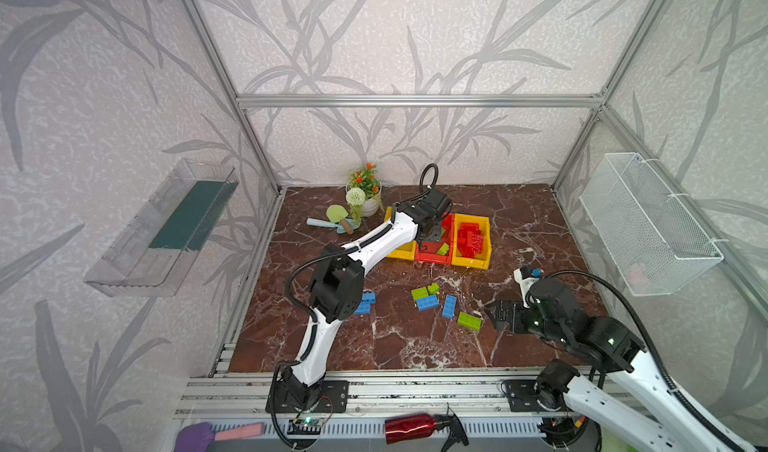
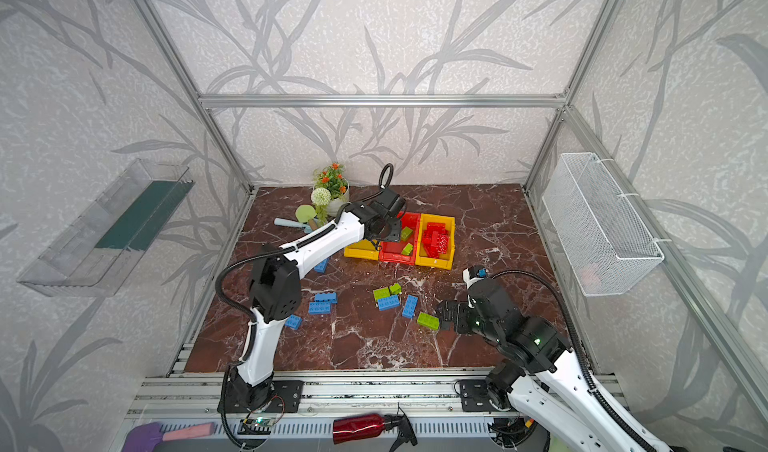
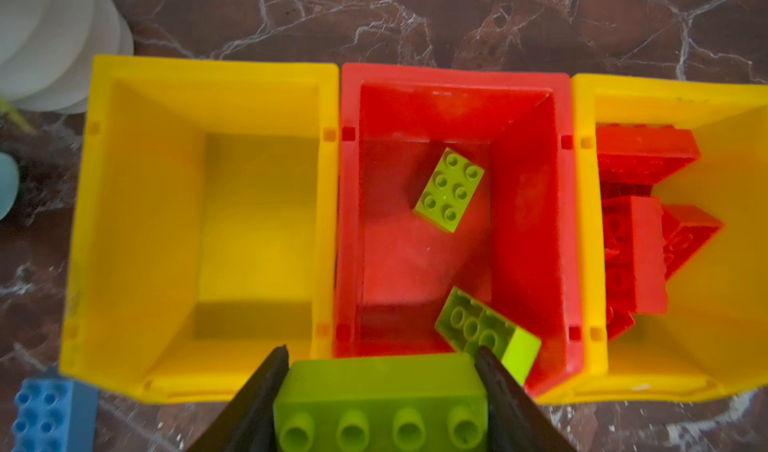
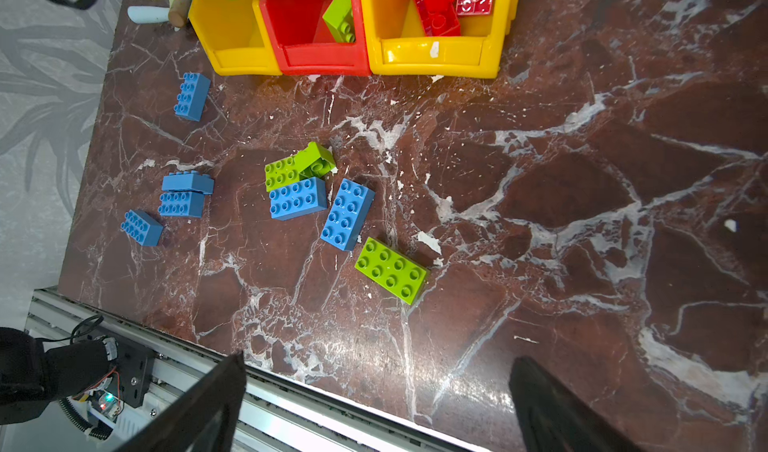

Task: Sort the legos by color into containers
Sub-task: 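Carry the lime-green brick with the left gripper into the red bin and release, then move the left gripper toward the bricks while the right gripper reaches a small green brick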

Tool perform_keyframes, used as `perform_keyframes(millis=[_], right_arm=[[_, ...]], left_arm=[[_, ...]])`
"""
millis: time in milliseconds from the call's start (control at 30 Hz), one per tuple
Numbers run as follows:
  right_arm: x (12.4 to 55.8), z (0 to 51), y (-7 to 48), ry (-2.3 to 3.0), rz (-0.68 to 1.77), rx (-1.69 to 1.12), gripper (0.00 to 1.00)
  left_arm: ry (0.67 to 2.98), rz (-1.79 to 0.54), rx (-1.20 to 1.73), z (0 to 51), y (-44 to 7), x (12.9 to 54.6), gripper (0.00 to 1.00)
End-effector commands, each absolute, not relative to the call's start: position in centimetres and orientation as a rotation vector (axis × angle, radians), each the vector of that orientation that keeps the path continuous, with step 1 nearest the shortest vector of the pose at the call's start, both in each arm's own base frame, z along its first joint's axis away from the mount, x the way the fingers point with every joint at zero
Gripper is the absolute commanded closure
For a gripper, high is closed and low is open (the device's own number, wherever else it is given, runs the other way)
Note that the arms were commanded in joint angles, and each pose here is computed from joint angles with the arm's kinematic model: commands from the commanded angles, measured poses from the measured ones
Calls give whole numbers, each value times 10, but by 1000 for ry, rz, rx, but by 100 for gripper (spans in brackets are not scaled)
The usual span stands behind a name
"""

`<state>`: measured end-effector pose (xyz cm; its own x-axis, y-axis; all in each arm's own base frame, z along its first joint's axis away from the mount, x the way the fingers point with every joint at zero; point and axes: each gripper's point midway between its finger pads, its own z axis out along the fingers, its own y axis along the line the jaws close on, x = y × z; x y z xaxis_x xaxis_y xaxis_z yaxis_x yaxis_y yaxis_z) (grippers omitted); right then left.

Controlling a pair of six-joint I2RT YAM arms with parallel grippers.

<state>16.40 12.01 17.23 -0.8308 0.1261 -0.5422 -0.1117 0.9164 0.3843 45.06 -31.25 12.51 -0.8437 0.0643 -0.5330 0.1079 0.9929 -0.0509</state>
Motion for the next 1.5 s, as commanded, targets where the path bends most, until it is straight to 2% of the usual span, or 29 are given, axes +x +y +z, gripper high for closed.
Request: perform_keyframes(millis=[0,133,200,267,300,367,633,900,1267,1467], right_arm=[[162,166,113,2511,486,4,1],[163,166,108,2516,439,-2,1],[165,167,105,2514,406,-20,1],[166,168,103,2516,386,-26,1],[167,169,104,2515,380,-30,1],[169,171,103,2516,368,-37,1],[171,169,112,2528,401,-57,1],[176,155,121,2583,384,-82,3],[198,145,169,2596,483,-151,18],[210,125,210,2643,484,-238,26]], left_arm=[[2600,-35,168,122,-315,458,65],[2599,-55,182,116,-330,472,61],[2595,-72,188,114,-337,478,48],[2590,-86,189,114,-342,483,26],[2589,-97,189,115,-344,484,19],[2585,-116,187,118,-347,484,12],[2526,-170,153,151,-337,464,7],[2445,-170,72,188,-279,408,3],[2444,-101,-173,146,-157,289,1],[2418,-132,-283,129,-120,249,1]])
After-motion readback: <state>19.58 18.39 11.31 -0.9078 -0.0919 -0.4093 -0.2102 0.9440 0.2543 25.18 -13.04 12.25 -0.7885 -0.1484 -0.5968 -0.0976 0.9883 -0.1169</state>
